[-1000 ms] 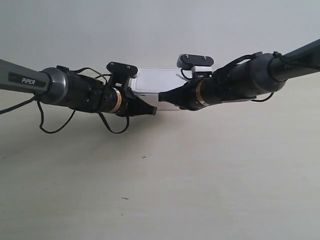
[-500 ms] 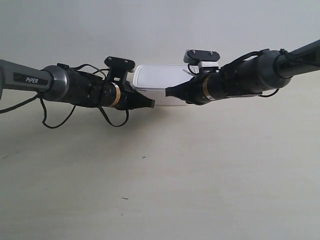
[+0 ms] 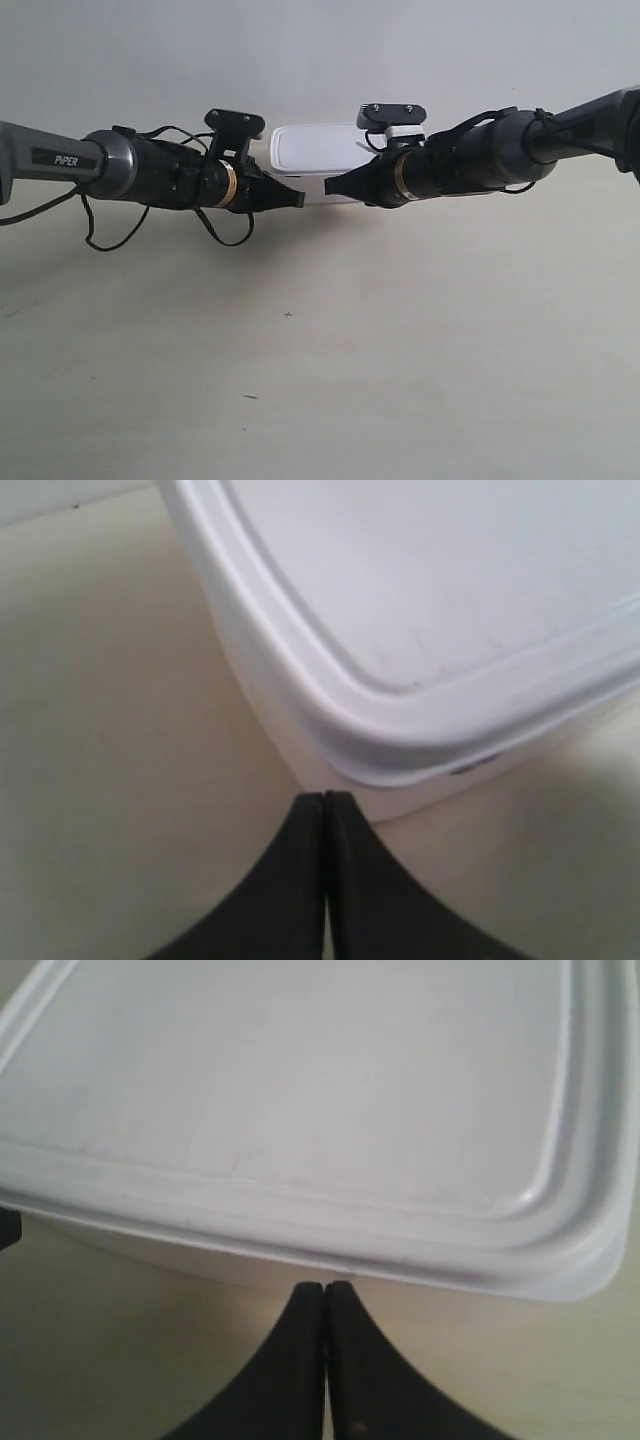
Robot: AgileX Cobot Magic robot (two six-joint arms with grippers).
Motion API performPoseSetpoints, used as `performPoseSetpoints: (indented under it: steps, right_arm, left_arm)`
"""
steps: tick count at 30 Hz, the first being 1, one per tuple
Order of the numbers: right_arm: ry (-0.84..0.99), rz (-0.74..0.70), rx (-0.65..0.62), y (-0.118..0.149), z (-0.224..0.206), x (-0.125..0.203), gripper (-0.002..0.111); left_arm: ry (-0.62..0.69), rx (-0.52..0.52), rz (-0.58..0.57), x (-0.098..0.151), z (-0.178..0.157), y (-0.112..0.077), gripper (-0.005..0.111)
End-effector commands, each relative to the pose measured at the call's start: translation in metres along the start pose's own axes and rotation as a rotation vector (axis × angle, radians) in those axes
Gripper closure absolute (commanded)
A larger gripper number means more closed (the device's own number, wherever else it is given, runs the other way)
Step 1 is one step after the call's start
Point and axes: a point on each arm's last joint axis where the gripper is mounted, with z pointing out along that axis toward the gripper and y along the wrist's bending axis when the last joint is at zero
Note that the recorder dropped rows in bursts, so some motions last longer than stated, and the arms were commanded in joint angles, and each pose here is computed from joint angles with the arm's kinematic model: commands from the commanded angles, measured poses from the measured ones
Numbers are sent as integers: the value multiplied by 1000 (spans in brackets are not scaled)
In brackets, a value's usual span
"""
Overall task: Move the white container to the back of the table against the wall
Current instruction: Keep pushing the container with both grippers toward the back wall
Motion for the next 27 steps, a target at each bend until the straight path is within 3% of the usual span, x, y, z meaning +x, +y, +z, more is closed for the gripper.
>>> performPoseSetpoints:
  steps: [1, 7, 12, 27]
  right_arm:
    - [-21, -20, -14, 0, 2, -7, 108]
    - [-37, -12, -53, 4, 2, -12, 108]
    - [-37, -9, -58, 5, 2, -12, 108]
    - [-37, -9, -52, 4, 2, -12, 108]
  left_arm:
    - [-15, 7, 21, -6, -2, 3, 107]
    - [-27, 35, 22, -10, -2, 0, 107]
    - [-18, 153, 8, -5, 0, -10, 107]
    - [-31, 133, 5, -2, 21, -5, 107]
